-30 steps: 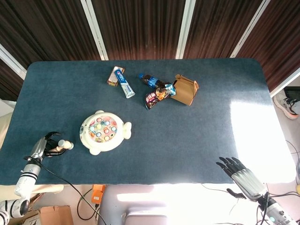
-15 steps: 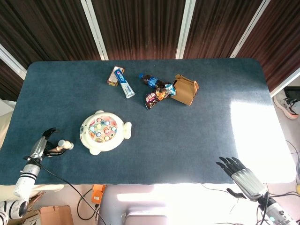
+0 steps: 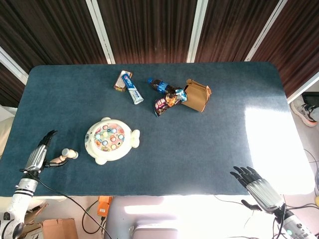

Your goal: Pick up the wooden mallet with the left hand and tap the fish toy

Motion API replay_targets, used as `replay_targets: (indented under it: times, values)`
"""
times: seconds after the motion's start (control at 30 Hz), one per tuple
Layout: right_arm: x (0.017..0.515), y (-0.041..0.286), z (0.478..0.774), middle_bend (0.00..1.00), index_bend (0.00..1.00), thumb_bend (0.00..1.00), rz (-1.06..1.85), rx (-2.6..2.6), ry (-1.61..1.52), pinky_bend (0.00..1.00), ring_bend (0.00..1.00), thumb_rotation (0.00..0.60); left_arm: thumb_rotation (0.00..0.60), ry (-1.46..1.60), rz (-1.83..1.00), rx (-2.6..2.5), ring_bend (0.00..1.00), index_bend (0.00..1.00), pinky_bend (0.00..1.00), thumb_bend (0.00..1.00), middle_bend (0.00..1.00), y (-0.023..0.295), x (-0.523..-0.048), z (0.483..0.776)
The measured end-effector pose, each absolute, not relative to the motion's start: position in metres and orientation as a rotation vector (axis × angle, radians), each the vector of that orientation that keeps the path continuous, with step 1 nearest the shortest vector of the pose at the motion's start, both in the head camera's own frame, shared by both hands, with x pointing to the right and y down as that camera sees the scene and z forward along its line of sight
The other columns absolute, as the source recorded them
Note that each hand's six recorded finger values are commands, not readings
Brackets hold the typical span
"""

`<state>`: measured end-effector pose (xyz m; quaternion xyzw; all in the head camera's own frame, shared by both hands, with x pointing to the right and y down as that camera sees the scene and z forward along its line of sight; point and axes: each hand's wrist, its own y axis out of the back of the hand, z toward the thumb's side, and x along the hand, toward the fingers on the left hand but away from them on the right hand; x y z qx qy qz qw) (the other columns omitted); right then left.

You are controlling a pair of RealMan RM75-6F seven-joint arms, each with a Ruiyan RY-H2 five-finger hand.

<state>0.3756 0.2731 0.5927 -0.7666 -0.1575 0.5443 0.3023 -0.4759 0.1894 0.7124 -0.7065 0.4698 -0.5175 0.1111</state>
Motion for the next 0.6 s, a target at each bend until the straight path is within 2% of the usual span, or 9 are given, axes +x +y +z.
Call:
replay_targets:
  times: [0.27,0.37,0.6]
  values:
    - [0.383,0.273,0.586,0.0,0.0,0.24,1.46,-1.996,-0.461,0.0,0.0,0.6,0.6,1.28,-1.402,-1.935,0.0,0.06,0.08,0.13,0.0,0.196,-0.504,0.645]
    - [0.393,0.274,0.583,0.0,0.0,0.24,1.509,-1.958,-0.5,0.0,0.0,0.6,0.6,1.238,-1.41,-1.875,0.0,0.04,0.08,0.13,0.0,0.217,-0.514,0.616]
    - [0.413,0.273,0.575,0.0,0.0,0.24,1.593,-1.768,-0.59,0.0,0.0,0.6,0.6,1.138,-1.462,-1.771,0.0,0.04,0.07,0.13,0.0,0.275,-0.507,0.576]
